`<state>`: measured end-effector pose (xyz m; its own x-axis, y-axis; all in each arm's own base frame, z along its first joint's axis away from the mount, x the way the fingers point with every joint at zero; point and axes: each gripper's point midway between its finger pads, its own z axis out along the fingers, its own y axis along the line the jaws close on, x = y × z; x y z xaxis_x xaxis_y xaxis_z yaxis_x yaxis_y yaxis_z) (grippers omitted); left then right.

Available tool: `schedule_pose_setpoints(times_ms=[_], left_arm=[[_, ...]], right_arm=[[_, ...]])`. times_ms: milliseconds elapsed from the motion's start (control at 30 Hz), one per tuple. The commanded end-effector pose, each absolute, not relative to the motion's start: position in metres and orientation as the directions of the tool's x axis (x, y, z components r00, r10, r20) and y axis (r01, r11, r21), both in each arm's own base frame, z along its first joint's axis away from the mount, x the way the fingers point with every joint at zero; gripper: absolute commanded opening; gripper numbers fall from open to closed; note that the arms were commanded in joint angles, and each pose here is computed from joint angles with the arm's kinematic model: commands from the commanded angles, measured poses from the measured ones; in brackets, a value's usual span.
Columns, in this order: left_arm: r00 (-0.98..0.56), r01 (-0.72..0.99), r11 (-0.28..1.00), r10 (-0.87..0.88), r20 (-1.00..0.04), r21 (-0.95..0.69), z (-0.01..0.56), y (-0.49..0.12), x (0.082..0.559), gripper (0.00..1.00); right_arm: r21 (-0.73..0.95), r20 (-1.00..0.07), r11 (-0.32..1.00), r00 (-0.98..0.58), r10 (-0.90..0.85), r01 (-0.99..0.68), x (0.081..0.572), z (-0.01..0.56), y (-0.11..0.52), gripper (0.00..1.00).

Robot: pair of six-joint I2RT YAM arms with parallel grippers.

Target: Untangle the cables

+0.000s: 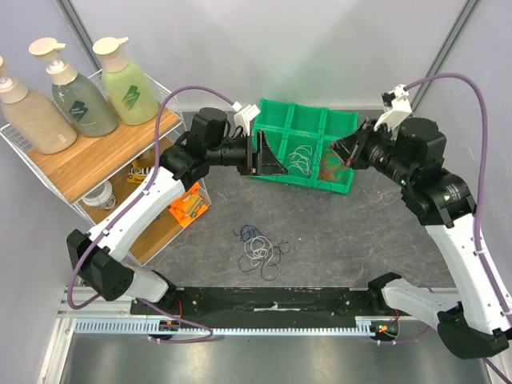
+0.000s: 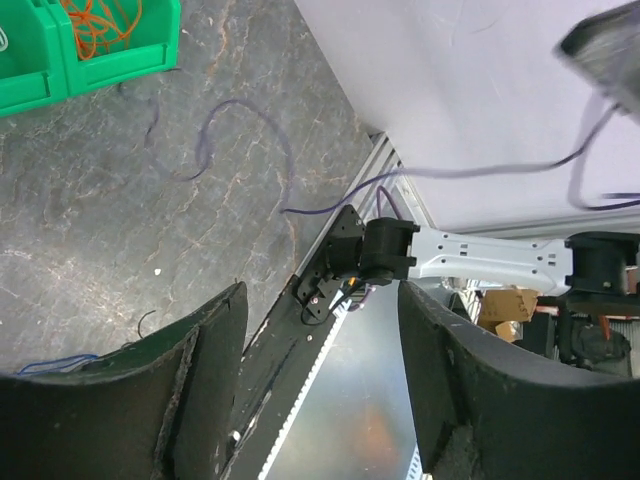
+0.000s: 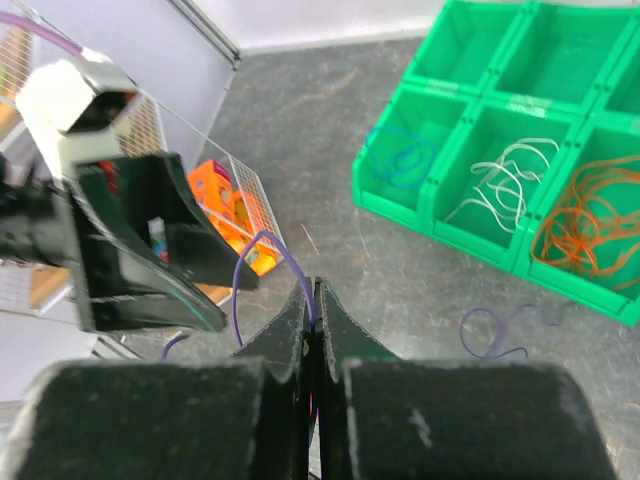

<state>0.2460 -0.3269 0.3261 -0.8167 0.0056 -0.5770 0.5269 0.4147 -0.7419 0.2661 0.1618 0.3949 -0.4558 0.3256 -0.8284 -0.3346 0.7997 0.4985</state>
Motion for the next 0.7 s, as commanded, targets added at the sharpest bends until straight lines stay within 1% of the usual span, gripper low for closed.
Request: schedule_pose_setpoints(times_ms=[0, 133, 433, 500, 567, 667], left_arm=[[-0.751, 0.623, 0.337, 0.003, -0.661, -0.706, 0.342, -0.326, 0.238, 0.67], [-0.746, 0.636, 0.298, 0.002, -0.666, -0.712, 0.341, -0.330, 0.233, 0.70], [-0.758, 0.626, 0.285, 0.005, -0.652, -0.726, 0.333, -0.333, 0.230, 0.70], [-0.757, 0.622, 0.301, -0.004, -0.654, -0.722, 0.333, -0.330, 0.229, 0.66], [-0.753, 0.625, 0.303, -0.008, -0.658, -0.719, 0.334, -0.328, 0.228, 0.66], [-0.739, 0.640, 0.304, -0.006, -0.674, -0.706, 0.335, -0.325, 0.225, 0.71]], right_arm=[[0.534, -0.825, 0.759, -0.425, 0.372, -0.373, 0.263, 0.441, 0.168, 0.00], [0.547, -0.832, 0.726, -0.368, 0.415, -0.417, 0.264, 0.486, 0.171, 0.00], [0.544, -0.832, 0.666, -0.224, 0.507, -0.511, 0.261, 0.572, 0.170, 0.00], [0.543, -0.824, 0.651, -0.189, 0.534, -0.531, 0.267, 0.592, 0.172, 0.00], [0.536, -0.819, 0.636, -0.158, 0.552, -0.556, 0.266, 0.609, 0.173, 0.00], [0.533, -0.803, 0.609, -0.123, 0.584, -0.588, 0.266, 0.632, 0.174, 0.00]])
